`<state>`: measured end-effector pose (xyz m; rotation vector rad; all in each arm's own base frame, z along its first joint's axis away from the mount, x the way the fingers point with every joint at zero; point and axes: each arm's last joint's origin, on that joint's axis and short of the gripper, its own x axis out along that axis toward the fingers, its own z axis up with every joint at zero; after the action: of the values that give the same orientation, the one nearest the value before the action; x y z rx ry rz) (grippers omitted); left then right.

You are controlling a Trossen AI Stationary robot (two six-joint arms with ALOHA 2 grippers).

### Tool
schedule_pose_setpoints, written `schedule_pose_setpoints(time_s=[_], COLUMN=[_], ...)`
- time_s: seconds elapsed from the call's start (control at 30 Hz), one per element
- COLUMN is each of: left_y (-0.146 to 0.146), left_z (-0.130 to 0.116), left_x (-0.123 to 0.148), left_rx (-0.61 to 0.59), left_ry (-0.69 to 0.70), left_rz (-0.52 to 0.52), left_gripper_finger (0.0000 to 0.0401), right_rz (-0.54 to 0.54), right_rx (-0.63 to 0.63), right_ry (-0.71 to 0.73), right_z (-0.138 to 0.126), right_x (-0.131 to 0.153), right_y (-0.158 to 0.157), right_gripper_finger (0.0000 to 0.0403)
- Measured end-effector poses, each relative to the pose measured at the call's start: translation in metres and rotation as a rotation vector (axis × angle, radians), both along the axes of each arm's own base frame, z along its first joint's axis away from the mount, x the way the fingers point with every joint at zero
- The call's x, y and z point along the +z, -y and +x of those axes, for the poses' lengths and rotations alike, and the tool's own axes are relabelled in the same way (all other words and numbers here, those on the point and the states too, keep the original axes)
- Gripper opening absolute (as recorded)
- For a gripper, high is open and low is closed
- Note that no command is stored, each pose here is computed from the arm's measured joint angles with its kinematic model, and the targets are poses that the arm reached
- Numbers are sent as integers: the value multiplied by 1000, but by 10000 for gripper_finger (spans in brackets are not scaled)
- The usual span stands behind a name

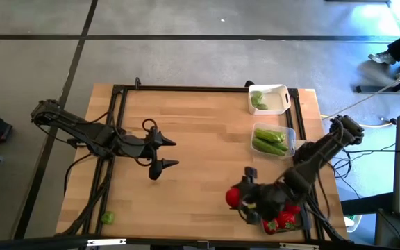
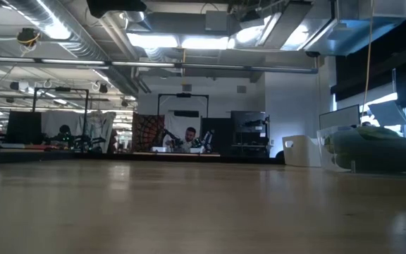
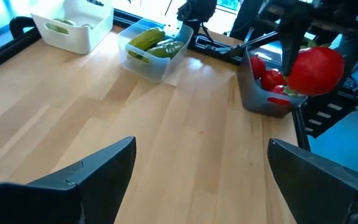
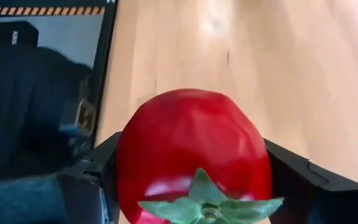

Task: Sort produce into baskets
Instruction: Put the tomato into the black bin

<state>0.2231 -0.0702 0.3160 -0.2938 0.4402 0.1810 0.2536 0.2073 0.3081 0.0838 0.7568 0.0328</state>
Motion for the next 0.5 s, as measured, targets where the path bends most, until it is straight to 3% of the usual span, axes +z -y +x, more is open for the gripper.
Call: schedule_pose_setpoints(time_s=[0.3, 0.5], left_y=[0, -1], left_z=[0, 0], left_x=[0, 0], left_rx=[9, 15], left_ry=[6, 6], left_rz=[-13, -15], left_gripper_finger=[359, 359], right_rz=[242, 291], right_rx=[-165, -276], right_ry=[-145, -251], right_z=[-41, -64], right_x=[-11, -27], right_y=[-33, -49], right_gripper_finger=[259, 260])
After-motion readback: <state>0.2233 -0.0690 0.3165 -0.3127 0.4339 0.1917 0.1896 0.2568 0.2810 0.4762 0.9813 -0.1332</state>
